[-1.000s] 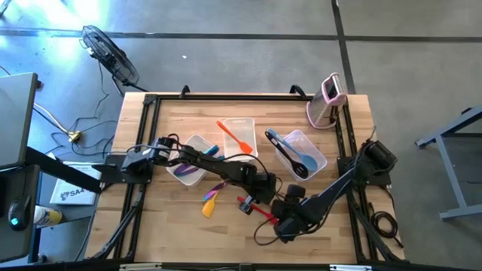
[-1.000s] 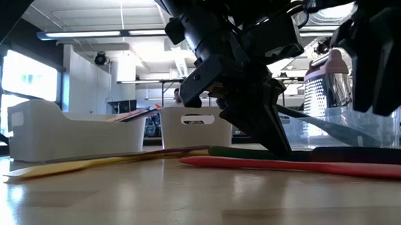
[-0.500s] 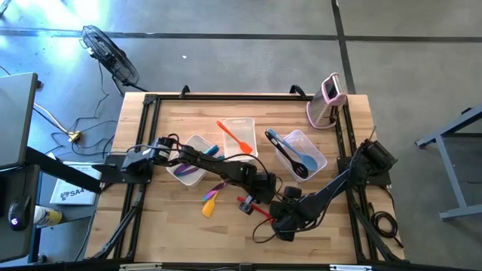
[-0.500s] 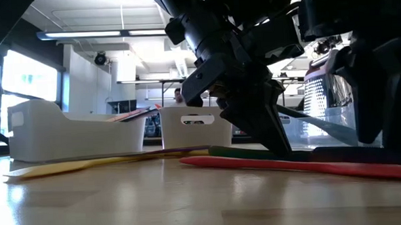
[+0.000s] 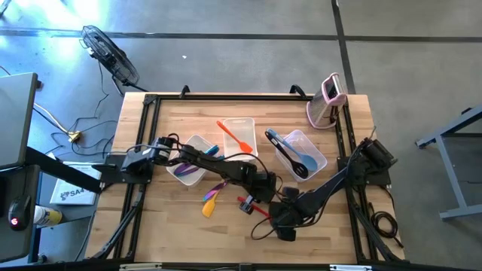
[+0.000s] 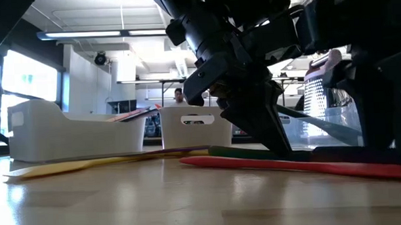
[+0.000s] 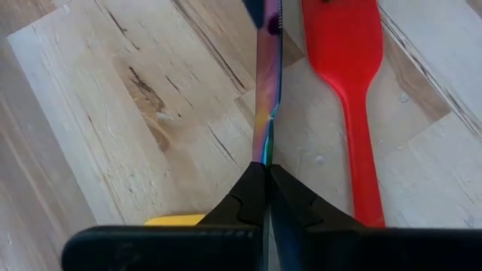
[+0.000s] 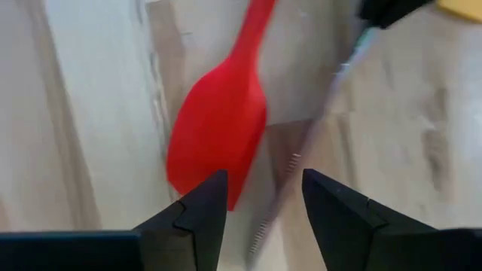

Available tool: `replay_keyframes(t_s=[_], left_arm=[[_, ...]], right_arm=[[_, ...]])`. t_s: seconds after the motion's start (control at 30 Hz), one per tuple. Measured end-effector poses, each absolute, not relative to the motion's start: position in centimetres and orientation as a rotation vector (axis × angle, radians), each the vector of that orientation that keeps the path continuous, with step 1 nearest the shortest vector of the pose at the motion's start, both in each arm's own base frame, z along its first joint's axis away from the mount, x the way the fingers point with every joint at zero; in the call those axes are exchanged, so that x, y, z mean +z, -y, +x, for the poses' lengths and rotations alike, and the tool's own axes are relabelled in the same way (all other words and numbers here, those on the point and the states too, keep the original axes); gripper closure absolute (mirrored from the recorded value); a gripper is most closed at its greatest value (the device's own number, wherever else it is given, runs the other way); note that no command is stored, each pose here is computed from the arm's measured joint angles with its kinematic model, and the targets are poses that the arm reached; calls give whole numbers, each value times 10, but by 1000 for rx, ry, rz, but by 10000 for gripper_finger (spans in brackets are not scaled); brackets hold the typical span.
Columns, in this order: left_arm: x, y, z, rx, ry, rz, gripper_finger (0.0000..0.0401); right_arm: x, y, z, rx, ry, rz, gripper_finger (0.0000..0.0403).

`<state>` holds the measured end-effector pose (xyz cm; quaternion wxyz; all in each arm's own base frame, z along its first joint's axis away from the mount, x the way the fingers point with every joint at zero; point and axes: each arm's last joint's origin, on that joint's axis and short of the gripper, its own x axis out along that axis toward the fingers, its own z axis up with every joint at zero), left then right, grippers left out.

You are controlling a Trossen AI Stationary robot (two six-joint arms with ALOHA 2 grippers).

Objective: Pick & Place Kitchen Items
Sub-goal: Put the blue table knife into the left white bin

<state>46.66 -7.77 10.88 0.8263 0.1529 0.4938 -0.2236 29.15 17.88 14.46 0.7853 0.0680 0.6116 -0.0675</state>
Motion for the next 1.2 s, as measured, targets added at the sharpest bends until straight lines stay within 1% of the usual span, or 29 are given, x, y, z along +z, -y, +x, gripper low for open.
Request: replay_keyframes(t_s=[0.2, 0.5, 0.67, 0.8, 0.83, 1.2], left_arm=[[108, 78, 466, -498, -1049, 299, 401], [108, 78, 466, -496, -1053, 299, 401], [108, 78, 466, -497, -1054, 299, 401], [108, 77, 466, -494, -1053, 297, 401], [108, 77, 466, -494, -1054, 294, 401], [108, 77, 466, -505, -1052, 289, 401]], right_arm=[[138, -168, 293, -108, -1335, 170, 249], [135, -165, 294, -112, -1318, 103, 297], [135, -162, 295, -117, -1319, 98, 332], [135, -159, 295, -129, -1333, 113, 379], [135, -159, 295, -135, -1335, 118, 386], [135, -158, 295, -150, -1344, 139, 395]])
